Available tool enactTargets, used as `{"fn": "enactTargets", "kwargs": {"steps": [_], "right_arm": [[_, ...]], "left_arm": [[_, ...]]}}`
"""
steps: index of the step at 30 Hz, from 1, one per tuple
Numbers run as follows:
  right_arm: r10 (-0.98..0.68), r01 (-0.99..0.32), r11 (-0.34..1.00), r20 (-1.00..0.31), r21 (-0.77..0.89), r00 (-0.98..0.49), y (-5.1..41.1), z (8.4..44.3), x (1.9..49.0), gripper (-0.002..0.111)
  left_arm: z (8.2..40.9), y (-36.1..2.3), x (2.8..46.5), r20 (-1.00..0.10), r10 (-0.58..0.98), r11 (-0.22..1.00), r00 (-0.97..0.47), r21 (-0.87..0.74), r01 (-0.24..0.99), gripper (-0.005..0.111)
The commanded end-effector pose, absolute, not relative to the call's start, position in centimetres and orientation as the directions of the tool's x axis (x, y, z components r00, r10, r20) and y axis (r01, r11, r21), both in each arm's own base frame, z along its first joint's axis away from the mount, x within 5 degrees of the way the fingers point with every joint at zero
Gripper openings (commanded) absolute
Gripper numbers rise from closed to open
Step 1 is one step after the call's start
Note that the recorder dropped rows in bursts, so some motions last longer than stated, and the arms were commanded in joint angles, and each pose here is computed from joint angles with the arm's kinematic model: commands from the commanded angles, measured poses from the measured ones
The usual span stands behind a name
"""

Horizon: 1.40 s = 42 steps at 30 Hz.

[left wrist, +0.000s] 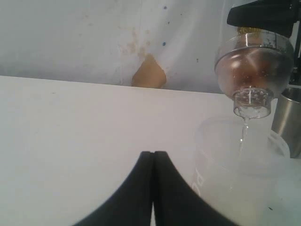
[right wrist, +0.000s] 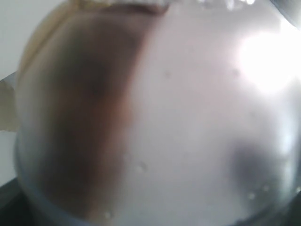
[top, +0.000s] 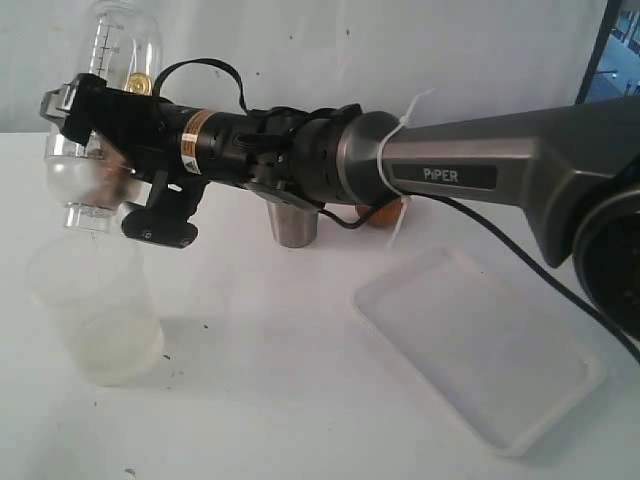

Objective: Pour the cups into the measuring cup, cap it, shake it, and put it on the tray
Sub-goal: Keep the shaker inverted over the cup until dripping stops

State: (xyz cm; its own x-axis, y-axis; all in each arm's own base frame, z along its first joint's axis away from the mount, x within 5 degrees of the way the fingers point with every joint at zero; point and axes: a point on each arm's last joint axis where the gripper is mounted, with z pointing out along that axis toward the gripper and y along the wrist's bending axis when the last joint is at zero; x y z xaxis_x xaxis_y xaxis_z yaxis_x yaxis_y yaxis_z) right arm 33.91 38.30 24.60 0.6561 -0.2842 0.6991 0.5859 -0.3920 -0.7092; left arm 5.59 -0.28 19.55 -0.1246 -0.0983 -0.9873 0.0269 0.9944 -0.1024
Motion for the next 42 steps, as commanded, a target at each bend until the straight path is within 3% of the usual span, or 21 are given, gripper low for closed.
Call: {"fn": "enactTargets", "kwargs": {"steps": [1, 42], "right_arm": [[-0.298, 0.626, -0.354, 0.719, -0.694, 0.628, 38.26, 26.35, 33.6, 0.0], [-0.256, 0.655, -0.407, 0.768, -0.636, 0.587, 38.17, 26.03, 33.72, 0.0]], "left_arm": [[19.51, -0.27, 5.58, -0.989, -0.098, 0.994, -0.115, -0.102, 0.027, 0.0], [19.51, -0.27, 5.58, -0.989, -0.098, 0.994, -0.115, -0.102, 0.027, 0.0]]}}
